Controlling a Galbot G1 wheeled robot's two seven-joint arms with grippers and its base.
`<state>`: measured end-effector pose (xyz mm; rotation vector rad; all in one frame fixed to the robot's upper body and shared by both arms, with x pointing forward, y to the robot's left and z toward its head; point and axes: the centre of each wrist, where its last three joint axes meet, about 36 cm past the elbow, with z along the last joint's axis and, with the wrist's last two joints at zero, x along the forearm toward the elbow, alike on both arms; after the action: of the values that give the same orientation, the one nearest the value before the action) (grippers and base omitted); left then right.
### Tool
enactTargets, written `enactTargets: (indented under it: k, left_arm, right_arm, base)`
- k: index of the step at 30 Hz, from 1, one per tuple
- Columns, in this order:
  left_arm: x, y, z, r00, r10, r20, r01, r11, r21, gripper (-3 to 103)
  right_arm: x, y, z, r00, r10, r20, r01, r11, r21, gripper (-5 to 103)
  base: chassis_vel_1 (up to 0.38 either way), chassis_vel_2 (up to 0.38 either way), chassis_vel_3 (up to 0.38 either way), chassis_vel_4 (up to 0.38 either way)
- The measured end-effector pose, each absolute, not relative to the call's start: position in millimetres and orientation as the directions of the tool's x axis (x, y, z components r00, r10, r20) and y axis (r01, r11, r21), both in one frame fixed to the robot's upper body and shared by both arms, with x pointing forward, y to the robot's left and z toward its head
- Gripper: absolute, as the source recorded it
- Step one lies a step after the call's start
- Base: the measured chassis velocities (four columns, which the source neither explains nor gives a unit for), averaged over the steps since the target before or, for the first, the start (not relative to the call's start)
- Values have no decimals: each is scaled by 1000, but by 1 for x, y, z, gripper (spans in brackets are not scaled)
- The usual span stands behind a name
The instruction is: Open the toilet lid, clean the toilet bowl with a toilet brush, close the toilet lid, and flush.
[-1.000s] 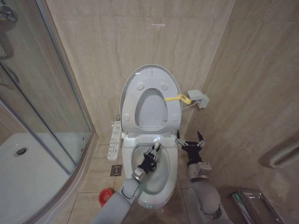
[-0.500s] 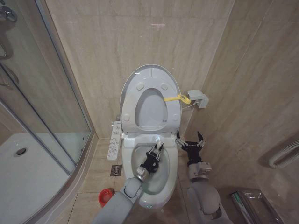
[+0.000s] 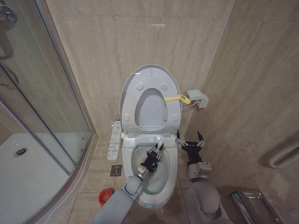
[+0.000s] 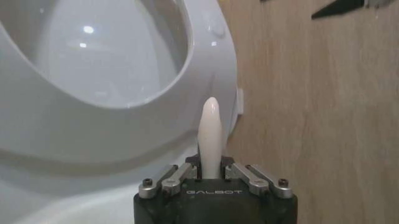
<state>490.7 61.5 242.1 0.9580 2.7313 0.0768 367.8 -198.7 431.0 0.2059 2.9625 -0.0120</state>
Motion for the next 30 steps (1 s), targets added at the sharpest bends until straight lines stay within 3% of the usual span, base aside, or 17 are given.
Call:
enactTargets:
  k: [6,14,17,30]
  left_arm:
    - [487,77,226,-773,609,-175,593,793,140,20]
    - [470,74,288,-749,584,-313,571,809,143,20]
    - [457,77,324,-712,585,-388,558,807,193,20]
    - [403,98,368,-694,564,-448,525,822,221,20]
  right_arm:
    - [368,-199,431,-976,137,-171,138,990,4,100]
    - [368,-199,431,-976,137,-171,138,990,4,100]
    - [368,-199,431,-976,137,-171,138,990,4,100]
    - [368,-199,431,-976,137,-171,138,990,4,100]
  base:
    - [0,0,0,0]
    - [0,0,0,0]
    - [0,0,0,0]
    - [0,0,0,0]
